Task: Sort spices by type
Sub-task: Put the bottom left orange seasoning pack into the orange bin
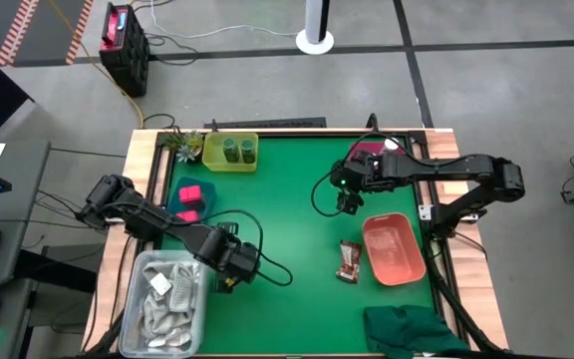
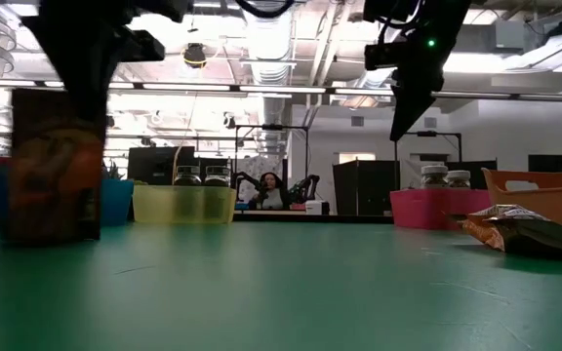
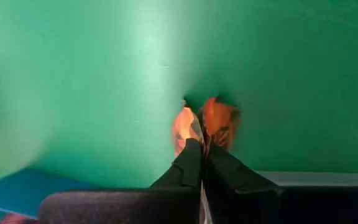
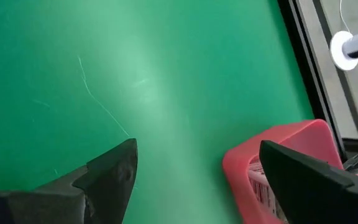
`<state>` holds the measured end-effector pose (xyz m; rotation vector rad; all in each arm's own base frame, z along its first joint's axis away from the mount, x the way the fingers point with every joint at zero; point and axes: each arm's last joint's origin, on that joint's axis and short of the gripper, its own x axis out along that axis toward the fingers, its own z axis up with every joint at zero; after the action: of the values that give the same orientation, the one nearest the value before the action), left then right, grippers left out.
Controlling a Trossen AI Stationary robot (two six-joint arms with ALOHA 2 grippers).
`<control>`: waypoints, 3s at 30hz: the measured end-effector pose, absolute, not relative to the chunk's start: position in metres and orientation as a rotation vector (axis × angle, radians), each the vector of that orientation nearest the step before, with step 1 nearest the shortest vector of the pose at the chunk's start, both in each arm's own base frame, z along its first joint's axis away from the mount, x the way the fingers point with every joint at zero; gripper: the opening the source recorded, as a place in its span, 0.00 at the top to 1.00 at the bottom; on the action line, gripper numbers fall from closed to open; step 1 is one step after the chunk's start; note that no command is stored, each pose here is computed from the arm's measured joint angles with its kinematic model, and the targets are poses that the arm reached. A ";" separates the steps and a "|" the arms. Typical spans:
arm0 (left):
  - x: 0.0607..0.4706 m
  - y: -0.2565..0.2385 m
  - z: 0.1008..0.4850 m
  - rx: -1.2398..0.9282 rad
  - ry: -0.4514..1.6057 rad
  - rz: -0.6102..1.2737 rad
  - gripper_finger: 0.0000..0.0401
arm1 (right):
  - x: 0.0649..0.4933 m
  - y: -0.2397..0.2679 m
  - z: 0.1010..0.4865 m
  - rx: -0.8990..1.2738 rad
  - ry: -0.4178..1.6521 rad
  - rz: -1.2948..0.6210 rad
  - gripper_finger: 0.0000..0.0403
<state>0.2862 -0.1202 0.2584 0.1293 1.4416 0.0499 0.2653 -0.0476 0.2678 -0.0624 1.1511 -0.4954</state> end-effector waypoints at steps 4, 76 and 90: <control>0.297 -0.100 0.259 0.142 1.416 0.062 1.00 | 0.267 -0.053 0.266 -0.074 1.133 -0.481 0.11; 0.400 -0.010 0.269 0.138 1.206 -0.122 0.95 | 0.247 0.026 0.211 0.060 0.642 -0.269 0.11; 0.398 -0.012 0.274 0.150 1.208 -0.140 0.83 | 0.247 0.026 0.211 0.063 0.643 -0.271 0.11</control>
<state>0.3983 -0.0120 0.2738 0.1495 1.2079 -0.1398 0.2471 0.0256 0.2112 0.0626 0.6427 -0.2708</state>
